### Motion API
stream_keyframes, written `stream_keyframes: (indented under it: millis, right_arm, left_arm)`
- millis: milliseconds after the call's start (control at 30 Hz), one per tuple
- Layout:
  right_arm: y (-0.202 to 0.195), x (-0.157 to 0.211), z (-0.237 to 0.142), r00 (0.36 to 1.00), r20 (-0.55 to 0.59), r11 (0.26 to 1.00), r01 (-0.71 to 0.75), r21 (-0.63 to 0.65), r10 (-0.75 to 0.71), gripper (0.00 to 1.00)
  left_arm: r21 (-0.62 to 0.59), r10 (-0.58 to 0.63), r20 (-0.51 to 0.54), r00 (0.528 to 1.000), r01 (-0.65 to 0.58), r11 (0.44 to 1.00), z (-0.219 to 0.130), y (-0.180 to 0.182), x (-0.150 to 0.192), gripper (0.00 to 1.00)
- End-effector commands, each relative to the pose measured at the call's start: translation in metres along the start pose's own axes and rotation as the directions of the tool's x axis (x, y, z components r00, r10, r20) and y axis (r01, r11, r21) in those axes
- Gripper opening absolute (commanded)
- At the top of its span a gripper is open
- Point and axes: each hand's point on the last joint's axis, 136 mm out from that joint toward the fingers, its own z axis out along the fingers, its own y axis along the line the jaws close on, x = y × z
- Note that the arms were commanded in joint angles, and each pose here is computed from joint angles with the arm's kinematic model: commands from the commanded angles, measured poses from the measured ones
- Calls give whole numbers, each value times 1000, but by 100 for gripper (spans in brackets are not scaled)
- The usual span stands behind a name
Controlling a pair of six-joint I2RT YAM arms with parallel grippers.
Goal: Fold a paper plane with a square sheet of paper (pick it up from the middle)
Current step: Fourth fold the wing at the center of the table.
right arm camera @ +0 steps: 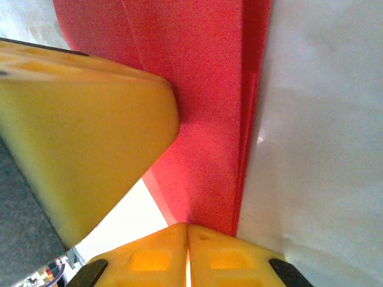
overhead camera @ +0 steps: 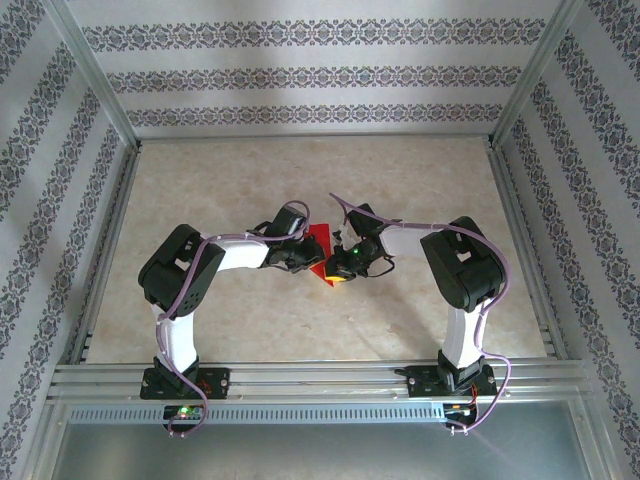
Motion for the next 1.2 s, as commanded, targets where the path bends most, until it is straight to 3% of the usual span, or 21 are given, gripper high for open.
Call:
stream_keyframes:
  millis: [0,200,467,967,1167]
  right_arm:
    - [-42,17,13,997,-51,989,-54,137,62,12]
    - [-32,13,8,998,-34,994,-40,98,43,13]
    - [15,5,-20,999,35,999,33,-34,-32,16]
    - [-26,26,1,998,-32,996,-45,72,47,13]
    - [6,14,-30,998,65,1000,20,1,-20,13]
  left_arm:
    - [-107,-42,2,999,42,993,6,23,2,10]
    - [-150,-66,-25,997,62,987,11,32,6,10]
    - [-211,-106,-29,994,97,973,12,49,11,9]
    - [-261,-142,-31,989,129,957,14,62,16,8]
    - [-276,-152,-33,988,137,951,14,65,17,8]
